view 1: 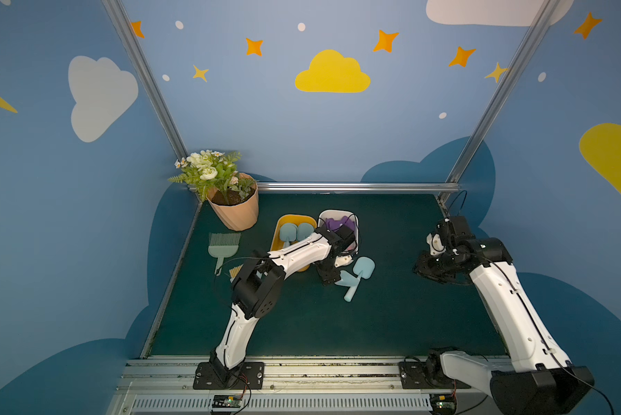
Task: Sort the small shovels by color and place them into the storage box
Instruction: Pick up the shovel from the center of the board.
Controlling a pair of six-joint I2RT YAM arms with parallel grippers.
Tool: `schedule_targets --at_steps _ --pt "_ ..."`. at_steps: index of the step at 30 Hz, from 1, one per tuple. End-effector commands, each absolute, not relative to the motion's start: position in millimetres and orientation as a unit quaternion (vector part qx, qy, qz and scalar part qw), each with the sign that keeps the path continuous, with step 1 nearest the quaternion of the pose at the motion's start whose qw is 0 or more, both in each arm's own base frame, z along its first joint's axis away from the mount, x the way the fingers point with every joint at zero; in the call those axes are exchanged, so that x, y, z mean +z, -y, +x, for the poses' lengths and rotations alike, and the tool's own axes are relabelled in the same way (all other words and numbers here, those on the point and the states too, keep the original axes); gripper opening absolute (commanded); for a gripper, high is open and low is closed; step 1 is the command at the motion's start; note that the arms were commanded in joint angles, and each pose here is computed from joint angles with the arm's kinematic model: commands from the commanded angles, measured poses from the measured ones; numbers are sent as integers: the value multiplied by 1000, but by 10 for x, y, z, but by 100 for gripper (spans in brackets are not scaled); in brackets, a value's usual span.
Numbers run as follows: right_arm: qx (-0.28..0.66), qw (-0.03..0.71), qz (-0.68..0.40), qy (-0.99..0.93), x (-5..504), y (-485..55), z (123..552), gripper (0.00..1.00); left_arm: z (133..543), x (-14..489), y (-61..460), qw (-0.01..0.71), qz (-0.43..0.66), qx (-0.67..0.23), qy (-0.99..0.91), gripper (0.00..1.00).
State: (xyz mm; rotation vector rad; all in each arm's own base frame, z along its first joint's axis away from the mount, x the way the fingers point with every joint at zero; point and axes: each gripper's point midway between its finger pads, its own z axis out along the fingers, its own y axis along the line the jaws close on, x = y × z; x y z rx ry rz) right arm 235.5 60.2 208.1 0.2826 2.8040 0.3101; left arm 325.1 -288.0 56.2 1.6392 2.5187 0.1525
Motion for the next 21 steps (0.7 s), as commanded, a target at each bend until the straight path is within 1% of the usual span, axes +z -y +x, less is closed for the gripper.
schedule_targets --at_steps 1,9,16,21 --pt "110 152 96 -978 2061 -599 2372 39 3334 470 2816 68 558 74 -824 78" --pt "109 144 99 -979 2003 -587 2385 39 3477 364 2723 63 554 85 -826 78" --pt "109 142 100 -979 1979 -585 2401 39 3550 354 2714 84 552 92 -824 79" --pt "108 137 100 -979 1952 -582 2397 39 3611 443 2741 111 557 100 -817 79"
